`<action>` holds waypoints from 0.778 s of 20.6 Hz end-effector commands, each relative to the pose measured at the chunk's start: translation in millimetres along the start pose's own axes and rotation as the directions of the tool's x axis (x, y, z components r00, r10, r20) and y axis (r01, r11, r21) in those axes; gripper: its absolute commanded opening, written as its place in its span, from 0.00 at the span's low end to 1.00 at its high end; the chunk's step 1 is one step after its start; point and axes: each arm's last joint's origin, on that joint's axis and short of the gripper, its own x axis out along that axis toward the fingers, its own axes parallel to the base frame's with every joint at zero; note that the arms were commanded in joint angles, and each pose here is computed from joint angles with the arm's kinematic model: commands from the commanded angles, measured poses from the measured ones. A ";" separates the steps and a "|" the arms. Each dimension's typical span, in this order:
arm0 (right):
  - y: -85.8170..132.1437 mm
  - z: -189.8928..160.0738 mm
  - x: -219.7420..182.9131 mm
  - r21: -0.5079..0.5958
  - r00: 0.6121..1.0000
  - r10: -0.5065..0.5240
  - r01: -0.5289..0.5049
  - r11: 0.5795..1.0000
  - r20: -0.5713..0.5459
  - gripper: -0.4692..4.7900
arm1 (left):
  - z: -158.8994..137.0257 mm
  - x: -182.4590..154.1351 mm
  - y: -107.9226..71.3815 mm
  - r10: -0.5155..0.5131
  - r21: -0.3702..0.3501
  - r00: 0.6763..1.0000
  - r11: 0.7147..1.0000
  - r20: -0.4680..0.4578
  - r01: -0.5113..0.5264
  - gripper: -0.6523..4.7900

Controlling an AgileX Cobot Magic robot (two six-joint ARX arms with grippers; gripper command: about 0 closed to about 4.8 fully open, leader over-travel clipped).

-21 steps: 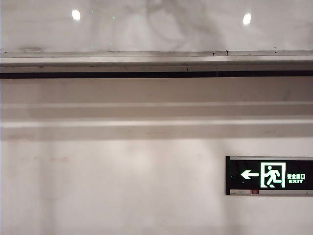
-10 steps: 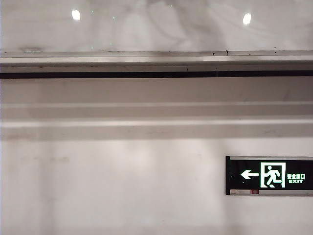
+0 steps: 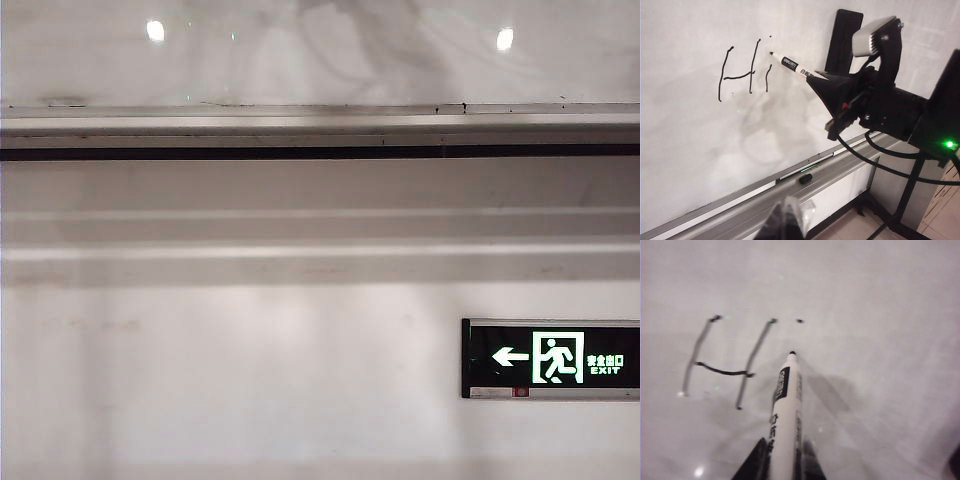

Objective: Take a marker from the whiteboard tray, write "Hi!" on the whiteboard, and then put the marker back vertically into the whiteboard tray.

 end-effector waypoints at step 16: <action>-1.7 6.5 -4.3 0.008 1.000 -0.025 0.024 1.000 0.019 0.09 | 2.5 -2.4 -1.2 -0.005 0.006 1.000 1.000 0.014 0.005 0.11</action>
